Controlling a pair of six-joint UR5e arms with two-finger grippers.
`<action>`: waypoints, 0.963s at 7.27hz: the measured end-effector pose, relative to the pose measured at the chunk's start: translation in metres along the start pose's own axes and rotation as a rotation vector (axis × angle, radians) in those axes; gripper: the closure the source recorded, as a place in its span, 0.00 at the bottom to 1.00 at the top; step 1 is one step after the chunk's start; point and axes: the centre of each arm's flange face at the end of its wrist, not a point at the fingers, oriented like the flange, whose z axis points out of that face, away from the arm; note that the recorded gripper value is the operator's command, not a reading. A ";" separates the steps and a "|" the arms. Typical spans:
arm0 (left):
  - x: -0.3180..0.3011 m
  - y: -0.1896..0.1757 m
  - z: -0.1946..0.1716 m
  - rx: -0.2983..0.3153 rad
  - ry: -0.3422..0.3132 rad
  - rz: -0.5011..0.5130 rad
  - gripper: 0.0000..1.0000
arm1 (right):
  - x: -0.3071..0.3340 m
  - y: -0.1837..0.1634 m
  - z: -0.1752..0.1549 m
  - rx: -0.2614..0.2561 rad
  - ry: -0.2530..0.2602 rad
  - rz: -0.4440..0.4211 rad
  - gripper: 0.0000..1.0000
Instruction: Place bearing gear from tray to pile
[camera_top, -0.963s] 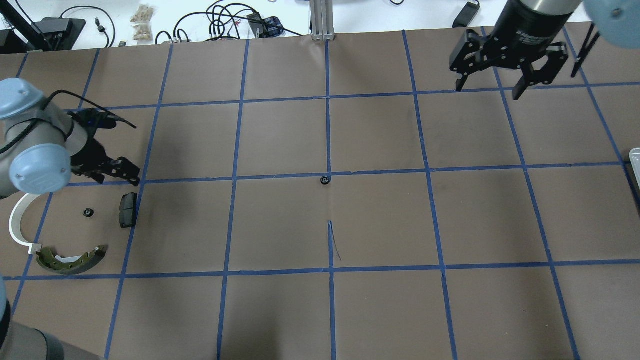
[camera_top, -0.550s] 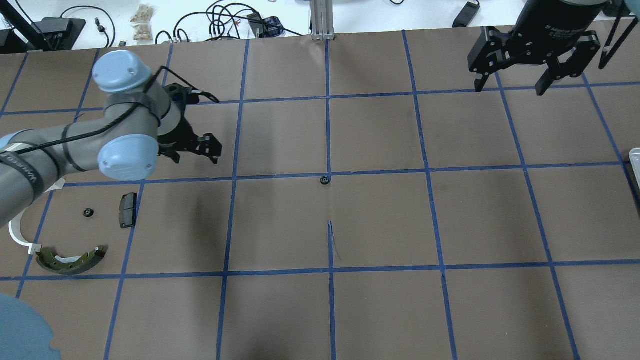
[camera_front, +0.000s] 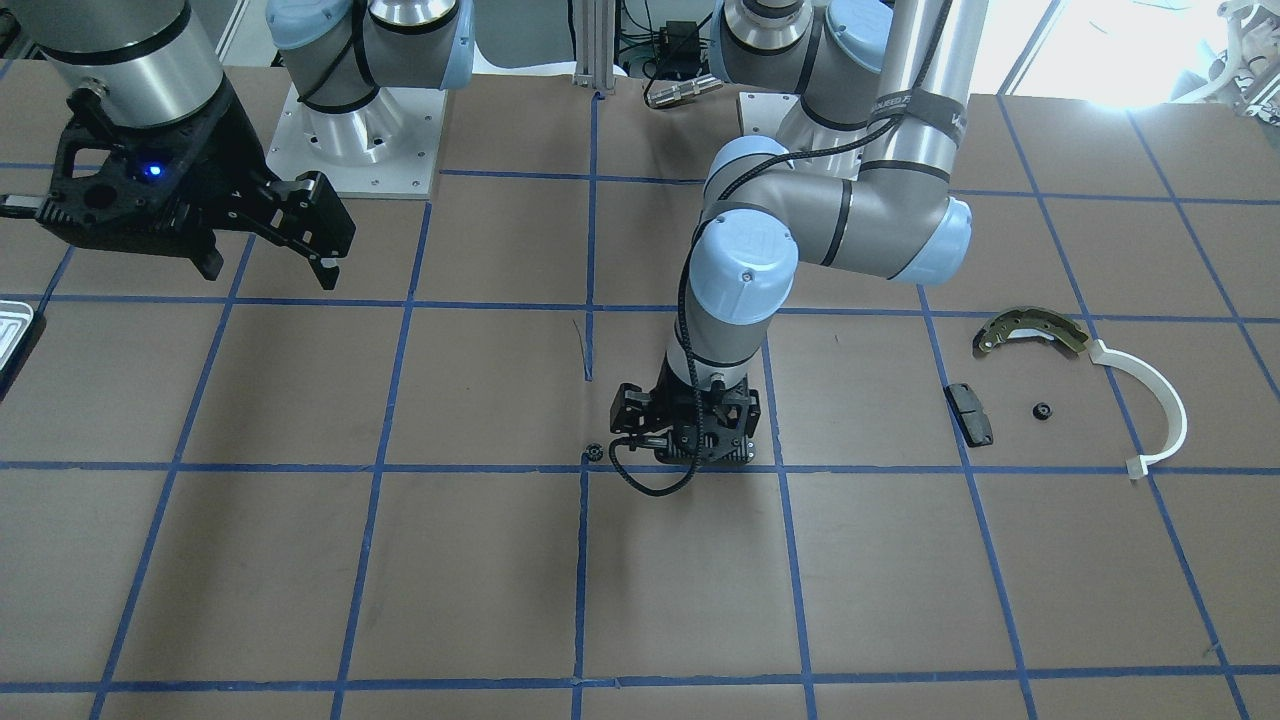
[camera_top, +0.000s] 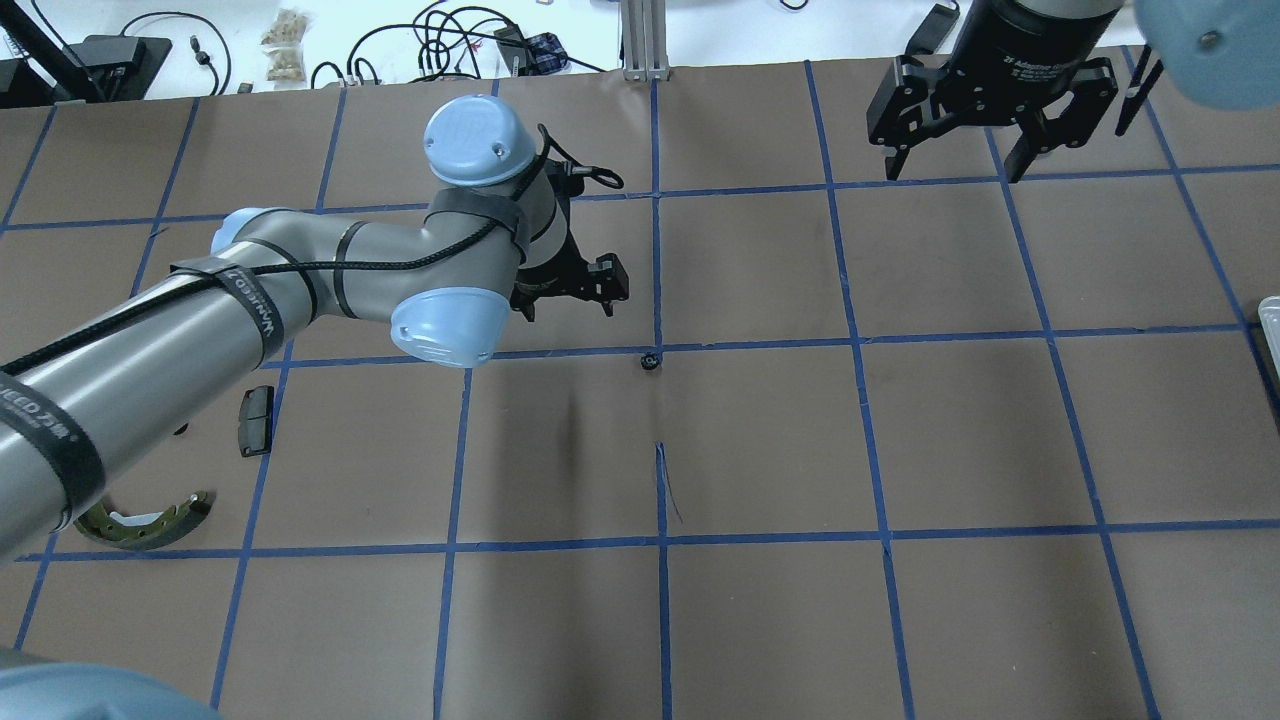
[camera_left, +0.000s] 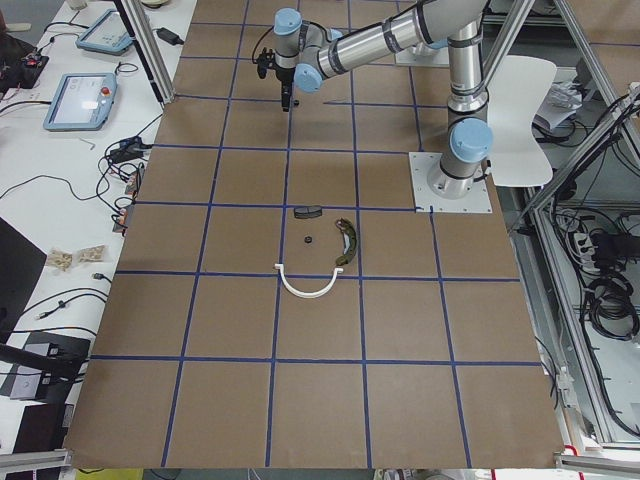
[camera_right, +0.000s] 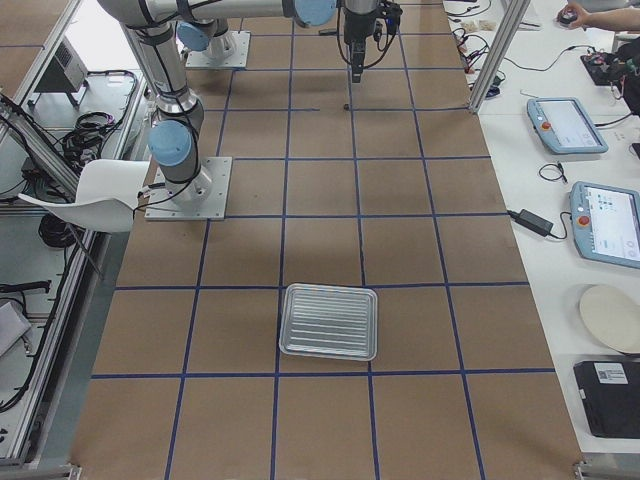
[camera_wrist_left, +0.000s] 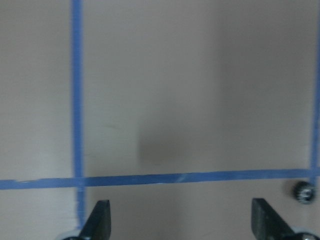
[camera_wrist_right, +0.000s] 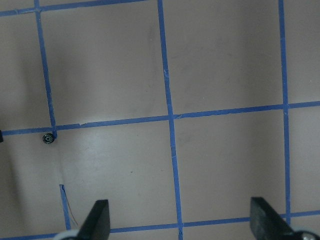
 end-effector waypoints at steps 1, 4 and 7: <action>0.019 0.006 0.011 -0.017 0.002 -0.023 0.00 | -0.003 -0.001 0.001 0.007 -0.006 -0.003 0.00; 0.060 0.029 0.043 -0.067 -0.012 -0.078 0.00 | -0.004 -0.002 0.001 0.013 -0.011 -0.004 0.00; 0.069 0.032 0.064 -0.088 -0.023 -0.111 0.01 | -0.003 0.000 0.000 0.015 -0.011 -0.005 0.00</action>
